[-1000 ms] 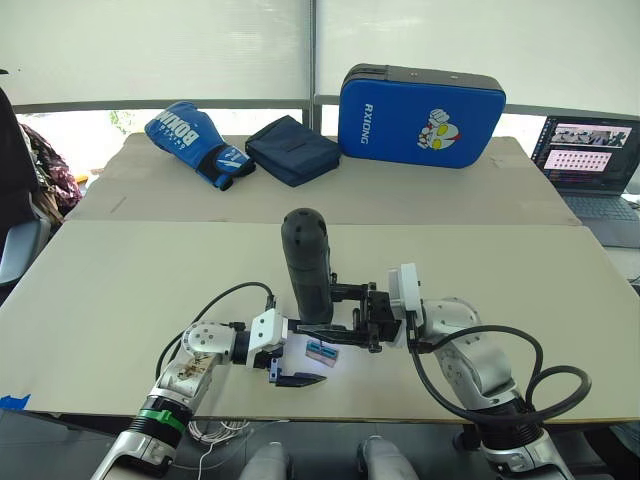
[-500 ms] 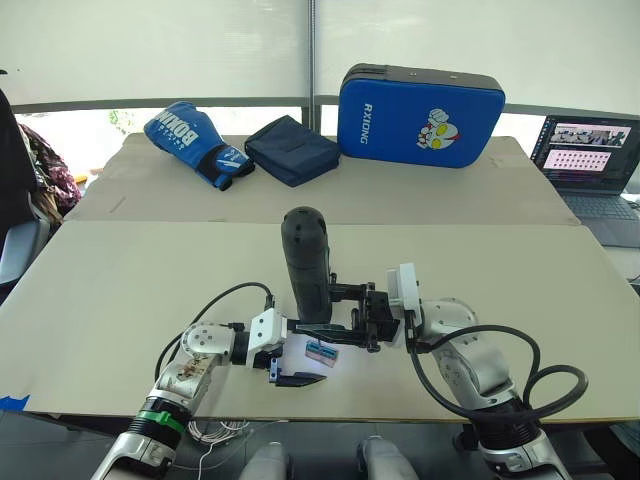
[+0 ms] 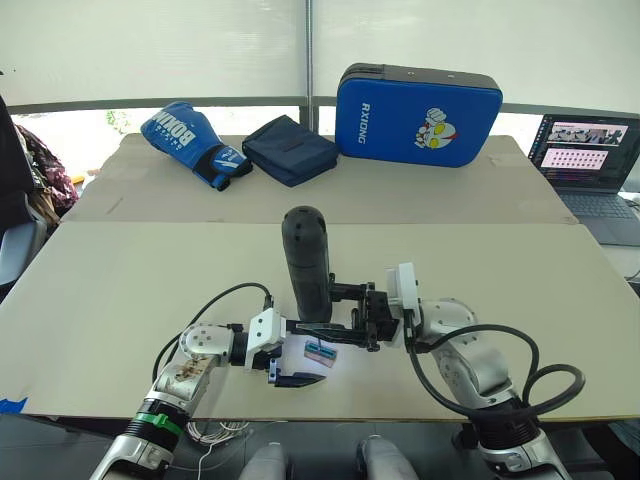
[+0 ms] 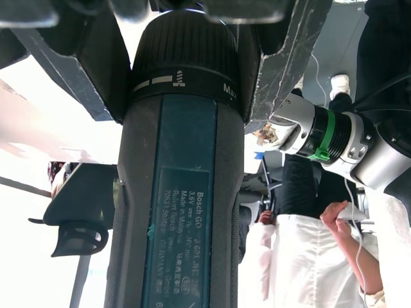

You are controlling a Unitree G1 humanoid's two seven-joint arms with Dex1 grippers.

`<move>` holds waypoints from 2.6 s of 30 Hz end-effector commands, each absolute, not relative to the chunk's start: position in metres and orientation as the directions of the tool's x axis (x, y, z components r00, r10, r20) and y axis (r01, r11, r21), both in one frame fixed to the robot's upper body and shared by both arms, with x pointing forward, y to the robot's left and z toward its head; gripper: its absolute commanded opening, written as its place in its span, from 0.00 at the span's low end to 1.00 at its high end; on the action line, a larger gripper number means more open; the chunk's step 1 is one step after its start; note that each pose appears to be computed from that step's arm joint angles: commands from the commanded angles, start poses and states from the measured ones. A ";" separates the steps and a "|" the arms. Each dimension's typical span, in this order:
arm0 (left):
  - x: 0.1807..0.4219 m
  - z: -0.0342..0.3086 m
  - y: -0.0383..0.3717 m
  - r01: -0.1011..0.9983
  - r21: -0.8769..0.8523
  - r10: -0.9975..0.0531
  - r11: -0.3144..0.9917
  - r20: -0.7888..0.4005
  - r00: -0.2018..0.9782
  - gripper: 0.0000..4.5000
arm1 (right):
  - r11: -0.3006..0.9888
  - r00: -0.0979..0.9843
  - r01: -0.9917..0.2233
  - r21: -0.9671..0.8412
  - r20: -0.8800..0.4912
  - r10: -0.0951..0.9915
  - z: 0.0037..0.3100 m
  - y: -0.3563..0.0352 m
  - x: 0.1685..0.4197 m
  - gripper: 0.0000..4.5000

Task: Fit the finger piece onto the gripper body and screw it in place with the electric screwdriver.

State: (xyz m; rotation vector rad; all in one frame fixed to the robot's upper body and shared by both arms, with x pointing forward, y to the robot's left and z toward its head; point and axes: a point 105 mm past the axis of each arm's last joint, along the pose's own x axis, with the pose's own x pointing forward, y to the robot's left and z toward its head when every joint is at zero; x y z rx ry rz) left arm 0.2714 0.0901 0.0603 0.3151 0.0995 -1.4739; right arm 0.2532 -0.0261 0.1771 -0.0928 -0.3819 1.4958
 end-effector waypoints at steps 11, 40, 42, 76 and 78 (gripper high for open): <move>0.264 0.047 0.090 0.994 0.089 -0.957 0.058 -0.279 0.081 0.99 | 0.087 0.008 -0.936 -0.340 0.227 0.974 0.190 -0.025 0.251 0.43; 0.262 0.041 0.091 0.994 0.081 -0.955 0.074 -0.281 0.094 0.99 | 0.054 -0.023 -0.937 -0.345 0.215 0.976 0.190 -0.020 0.250 0.43; 0.262 0.041 0.092 0.994 0.080 -0.955 0.075 -0.281 0.094 0.99 | 0.050 -0.026 -0.938 -0.343 0.215 0.976 0.190 -0.020 0.250 0.43; 0.261 0.038 0.093 0.994 0.075 -0.954 0.079 -0.283 0.098 0.99 | 0.048 -0.025 -0.943 -0.329 0.215 0.976 0.190 -0.023 0.253 0.43; 0.260 0.038 0.093 0.994 0.075 -0.954 0.079 -0.283 0.097 0.99 | 0.050 -0.024 -0.943 -0.328 0.218 0.976 0.191 -0.023 0.253 0.43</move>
